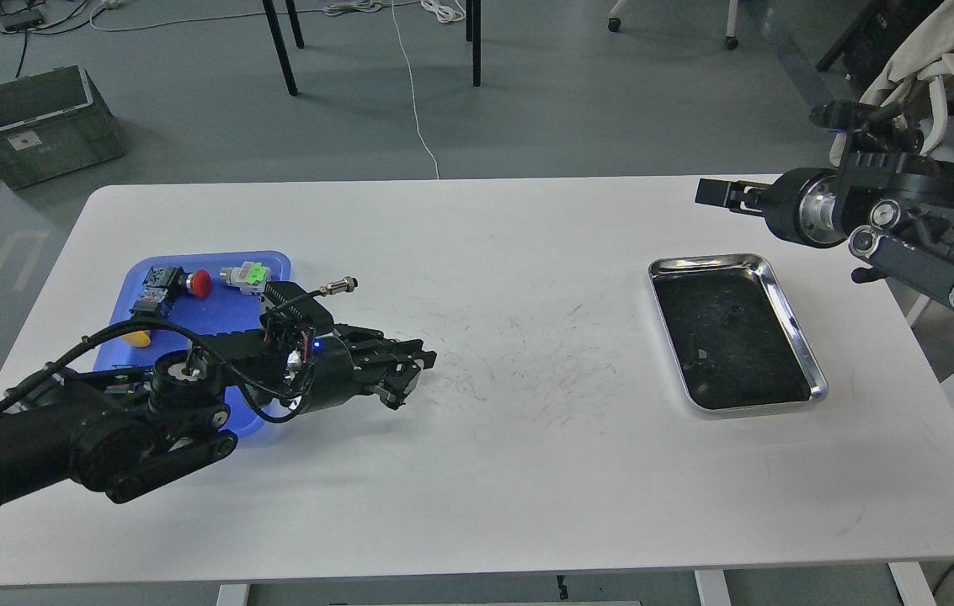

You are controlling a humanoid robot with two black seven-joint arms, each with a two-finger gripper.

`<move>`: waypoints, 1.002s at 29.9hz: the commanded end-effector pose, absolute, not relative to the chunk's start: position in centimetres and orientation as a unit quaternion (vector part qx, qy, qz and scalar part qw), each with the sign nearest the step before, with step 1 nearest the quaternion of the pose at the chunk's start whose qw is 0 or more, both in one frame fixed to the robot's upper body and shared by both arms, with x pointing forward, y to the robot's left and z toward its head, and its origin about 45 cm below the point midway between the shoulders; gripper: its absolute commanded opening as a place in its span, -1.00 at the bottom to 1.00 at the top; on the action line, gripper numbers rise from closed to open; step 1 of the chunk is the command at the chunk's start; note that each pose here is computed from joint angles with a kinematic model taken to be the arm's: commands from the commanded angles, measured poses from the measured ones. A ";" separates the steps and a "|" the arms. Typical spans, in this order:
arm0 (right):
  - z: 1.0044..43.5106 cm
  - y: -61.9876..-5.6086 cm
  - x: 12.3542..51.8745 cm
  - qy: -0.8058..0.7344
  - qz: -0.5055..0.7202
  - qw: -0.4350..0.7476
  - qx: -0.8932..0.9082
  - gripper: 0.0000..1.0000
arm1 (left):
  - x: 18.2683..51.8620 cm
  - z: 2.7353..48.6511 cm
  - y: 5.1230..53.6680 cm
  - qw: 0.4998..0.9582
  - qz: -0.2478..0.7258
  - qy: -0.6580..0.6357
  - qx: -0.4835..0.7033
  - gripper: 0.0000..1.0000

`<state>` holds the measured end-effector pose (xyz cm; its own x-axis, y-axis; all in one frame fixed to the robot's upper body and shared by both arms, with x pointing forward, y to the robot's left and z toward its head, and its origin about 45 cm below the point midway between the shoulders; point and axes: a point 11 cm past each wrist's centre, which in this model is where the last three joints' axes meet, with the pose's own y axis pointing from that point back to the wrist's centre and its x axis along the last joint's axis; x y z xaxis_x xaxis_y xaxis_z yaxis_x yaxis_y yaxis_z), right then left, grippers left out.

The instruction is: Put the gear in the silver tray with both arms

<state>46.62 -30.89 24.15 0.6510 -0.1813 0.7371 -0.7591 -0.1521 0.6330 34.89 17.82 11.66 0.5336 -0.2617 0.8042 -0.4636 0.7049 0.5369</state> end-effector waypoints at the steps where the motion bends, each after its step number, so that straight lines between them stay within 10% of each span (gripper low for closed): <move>1: 23.8 -29.9 46.5 -0.323 0.257 0.555 0.722 0.95 | 34.6 11.6 16.3 0.796 0.062 -0.479 0.365 -0.79; 30: 22.6 -27.4 46.4 -0.324 0.249 0.533 0.741 0.95 | 30.9 12.1 0.3 0.839 0.060 -0.477 0.254 -0.79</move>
